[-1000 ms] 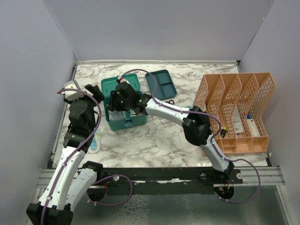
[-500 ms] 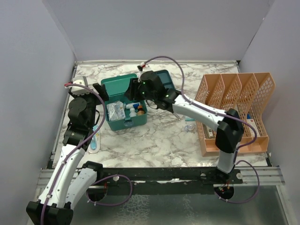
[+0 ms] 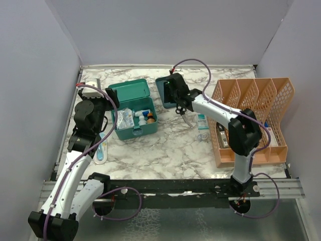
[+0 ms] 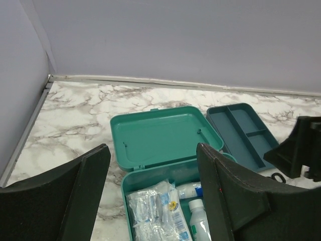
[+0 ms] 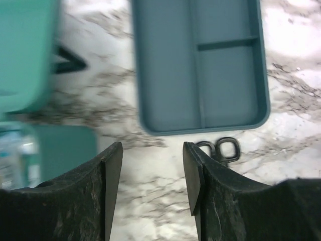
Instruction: Organize the medicine kit
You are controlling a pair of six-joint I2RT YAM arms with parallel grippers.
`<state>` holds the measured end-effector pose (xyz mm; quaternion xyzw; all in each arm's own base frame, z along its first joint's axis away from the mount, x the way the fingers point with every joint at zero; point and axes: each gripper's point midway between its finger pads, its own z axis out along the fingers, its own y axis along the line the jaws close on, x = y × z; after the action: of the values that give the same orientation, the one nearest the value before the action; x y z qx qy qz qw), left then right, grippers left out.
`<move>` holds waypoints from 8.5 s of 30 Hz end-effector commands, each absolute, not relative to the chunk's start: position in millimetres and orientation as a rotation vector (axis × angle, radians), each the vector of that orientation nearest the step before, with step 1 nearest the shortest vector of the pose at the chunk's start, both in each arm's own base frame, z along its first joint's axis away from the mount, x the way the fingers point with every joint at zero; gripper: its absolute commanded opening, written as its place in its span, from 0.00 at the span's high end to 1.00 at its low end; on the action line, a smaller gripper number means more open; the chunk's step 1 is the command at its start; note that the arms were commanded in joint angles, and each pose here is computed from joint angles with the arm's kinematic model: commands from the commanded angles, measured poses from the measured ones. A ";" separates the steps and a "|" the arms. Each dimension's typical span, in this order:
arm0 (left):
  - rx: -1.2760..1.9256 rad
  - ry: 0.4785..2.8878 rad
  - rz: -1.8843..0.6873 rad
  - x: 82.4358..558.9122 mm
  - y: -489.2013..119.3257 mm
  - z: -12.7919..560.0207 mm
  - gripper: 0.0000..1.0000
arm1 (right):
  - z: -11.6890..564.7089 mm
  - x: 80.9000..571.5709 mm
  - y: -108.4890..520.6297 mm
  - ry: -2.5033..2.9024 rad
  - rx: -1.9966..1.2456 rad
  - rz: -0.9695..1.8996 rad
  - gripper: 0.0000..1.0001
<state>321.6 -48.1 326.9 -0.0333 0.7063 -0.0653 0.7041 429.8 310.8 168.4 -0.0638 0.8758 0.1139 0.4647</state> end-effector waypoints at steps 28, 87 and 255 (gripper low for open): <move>-0.095 1.598 -0.246 329.3 -62.5 326.1 0.27 | 36.9 485.1 310.4 2.419 -0.378 0.271 0.77; -0.224 1.549 -0.314 346.8 -63.6 320.8 0.27 | 97.3 323.4 225.3 2.342 -0.097 0.067 0.56; -0.229 1.551 -0.313 332.2 -59.6 301.2 0.27 | 80.1 471.8 340.1 2.206 -0.396 0.250 0.69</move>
<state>334.3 -61.6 299.7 -0.1015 0.6999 -0.1413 0.6927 469.6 341.1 55.8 -0.1724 0.8823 0.0997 0.4265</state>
